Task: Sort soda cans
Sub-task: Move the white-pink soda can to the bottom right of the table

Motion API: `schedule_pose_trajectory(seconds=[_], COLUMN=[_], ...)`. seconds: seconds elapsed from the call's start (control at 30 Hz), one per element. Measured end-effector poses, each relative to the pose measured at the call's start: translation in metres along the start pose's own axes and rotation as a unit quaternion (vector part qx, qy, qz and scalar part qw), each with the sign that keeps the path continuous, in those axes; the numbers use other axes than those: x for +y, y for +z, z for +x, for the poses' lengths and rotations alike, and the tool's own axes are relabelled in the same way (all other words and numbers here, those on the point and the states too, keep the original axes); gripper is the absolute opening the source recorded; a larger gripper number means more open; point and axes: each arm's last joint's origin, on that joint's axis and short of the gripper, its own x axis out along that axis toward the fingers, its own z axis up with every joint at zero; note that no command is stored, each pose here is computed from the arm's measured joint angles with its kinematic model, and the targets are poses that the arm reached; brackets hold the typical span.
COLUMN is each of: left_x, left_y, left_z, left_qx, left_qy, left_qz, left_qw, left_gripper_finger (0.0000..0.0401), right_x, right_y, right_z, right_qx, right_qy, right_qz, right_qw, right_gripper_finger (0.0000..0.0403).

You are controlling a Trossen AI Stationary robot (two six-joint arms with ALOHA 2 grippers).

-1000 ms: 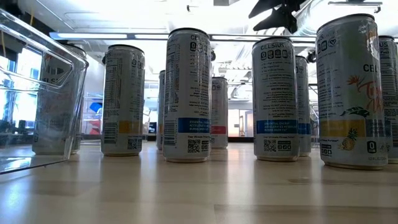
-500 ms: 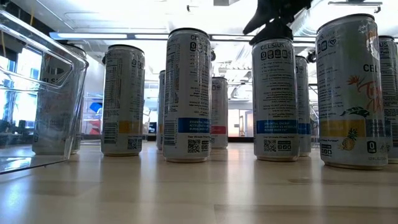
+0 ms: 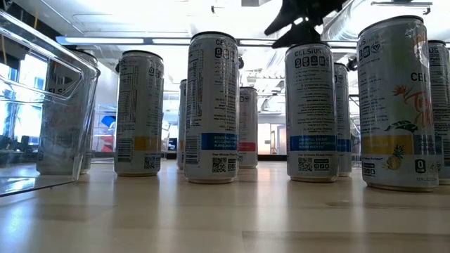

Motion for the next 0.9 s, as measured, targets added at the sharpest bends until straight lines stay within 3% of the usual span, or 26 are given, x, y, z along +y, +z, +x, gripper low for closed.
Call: schedule_pose_trajectory(seconds=[0.37, 0.67, 0.8, 0.9], left_x=[0.001, 0.013, 0.025, 0.031], left_y=[0.001, 0.008, 0.018, 0.027], left_z=[0.004, -0.040, -0.066, -0.077], left_qx=[0.003, 0.007, -0.061, -0.139], left_qy=[-0.001, -0.078, -0.156, -0.229], left_qz=[-0.017, -0.009, -0.030, -0.045], left_qw=[1.000, 0.997, 0.985, 0.962], left_gripper_finger=[0.0152, 0.0152, 0.0152, 0.0152], right_x=[0.000, 0.000, 0.002, 0.003], right_y=[0.001, 0.001, 0.004, 0.003], right_z=[0.000, 0.000, 0.002, 0.008], right_qx=[-0.003, -0.004, -0.021, -0.017], right_qy=[0.001, 0.002, 0.012, 0.018], right_qz=[-0.011, -0.022, -0.002, 0.004], right_qw=[1.000, 1.000, 1.000, 1.000], right_gripper_finger=[0.0199, 0.0199, 0.0199, 0.0199])
